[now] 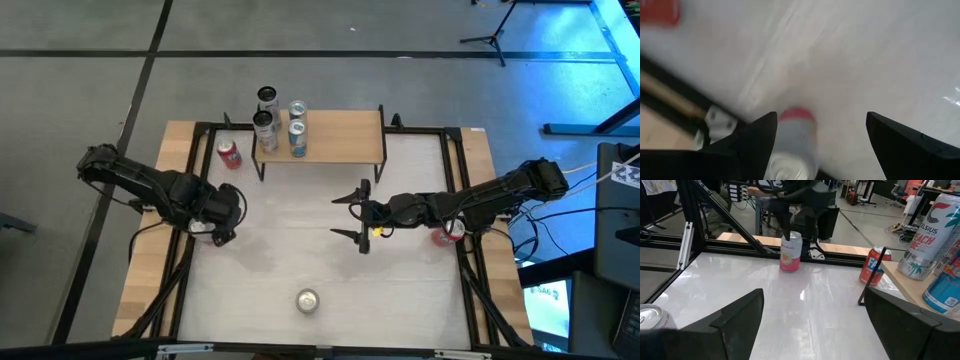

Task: Place canned beverage on shelf
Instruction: Put the top pink-white soda can on the shelf

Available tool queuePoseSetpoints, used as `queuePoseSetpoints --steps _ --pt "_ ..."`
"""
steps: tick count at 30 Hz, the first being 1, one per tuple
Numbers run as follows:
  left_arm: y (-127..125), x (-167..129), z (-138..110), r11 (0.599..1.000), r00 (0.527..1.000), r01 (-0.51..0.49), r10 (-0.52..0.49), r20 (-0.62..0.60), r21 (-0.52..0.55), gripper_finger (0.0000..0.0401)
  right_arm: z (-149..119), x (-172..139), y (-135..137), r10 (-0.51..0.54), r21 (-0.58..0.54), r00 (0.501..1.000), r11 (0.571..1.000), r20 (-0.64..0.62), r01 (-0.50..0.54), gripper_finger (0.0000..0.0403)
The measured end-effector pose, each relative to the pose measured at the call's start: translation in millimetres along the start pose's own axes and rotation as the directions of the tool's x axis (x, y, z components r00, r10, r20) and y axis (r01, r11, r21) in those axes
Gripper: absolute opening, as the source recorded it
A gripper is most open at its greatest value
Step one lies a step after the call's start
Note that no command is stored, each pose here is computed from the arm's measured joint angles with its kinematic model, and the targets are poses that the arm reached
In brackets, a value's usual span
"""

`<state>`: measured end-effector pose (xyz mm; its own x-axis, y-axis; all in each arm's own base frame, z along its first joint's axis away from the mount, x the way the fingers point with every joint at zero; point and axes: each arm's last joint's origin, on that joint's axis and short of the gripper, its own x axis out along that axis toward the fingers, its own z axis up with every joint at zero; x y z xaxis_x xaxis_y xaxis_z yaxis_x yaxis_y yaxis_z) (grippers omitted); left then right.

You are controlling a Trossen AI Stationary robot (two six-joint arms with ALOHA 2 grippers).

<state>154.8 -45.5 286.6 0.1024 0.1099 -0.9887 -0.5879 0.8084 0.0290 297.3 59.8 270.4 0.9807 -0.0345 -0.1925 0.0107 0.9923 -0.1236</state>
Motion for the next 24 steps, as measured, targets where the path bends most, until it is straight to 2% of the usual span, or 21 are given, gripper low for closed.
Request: queuePoseSetpoints --steps 6,8,13,19,24 --pt "11 5 -10 0.983 0.986 -0.132 0.118 -0.114 -0.127 0.0295 0 0 0 -0.001 0.000 1.000 1.000 0.002 0.001 0.0341" --pt "12 7 -11 0.978 0.985 -0.141 0.123 -0.122 -0.151 0.0295 0 0 0 -0.001 0.000 1.000 1.000 0.002 0.001 0.0341" --pt "13 19 -17 0.970 0.970 -0.163 0.124 -0.209 -0.183 0.0295 0 0 0 -0.001 0.000 1.000 1.000 0.002 0.001 0.0341" --pt "18 37 -24 0.959 0.945 -0.227 0.174 -0.277 -0.172 0.0295 0 0 0 -0.001 -0.007 1.000 1.000 0.002 0.001 0.0341" --pt "18 43 -27 0.957 0.932 -0.225 0.156 -0.327 -0.184 0.0295 0 0 0 -0.001 -0.006 1.000 1.000 0.005 0.001 0.0341"
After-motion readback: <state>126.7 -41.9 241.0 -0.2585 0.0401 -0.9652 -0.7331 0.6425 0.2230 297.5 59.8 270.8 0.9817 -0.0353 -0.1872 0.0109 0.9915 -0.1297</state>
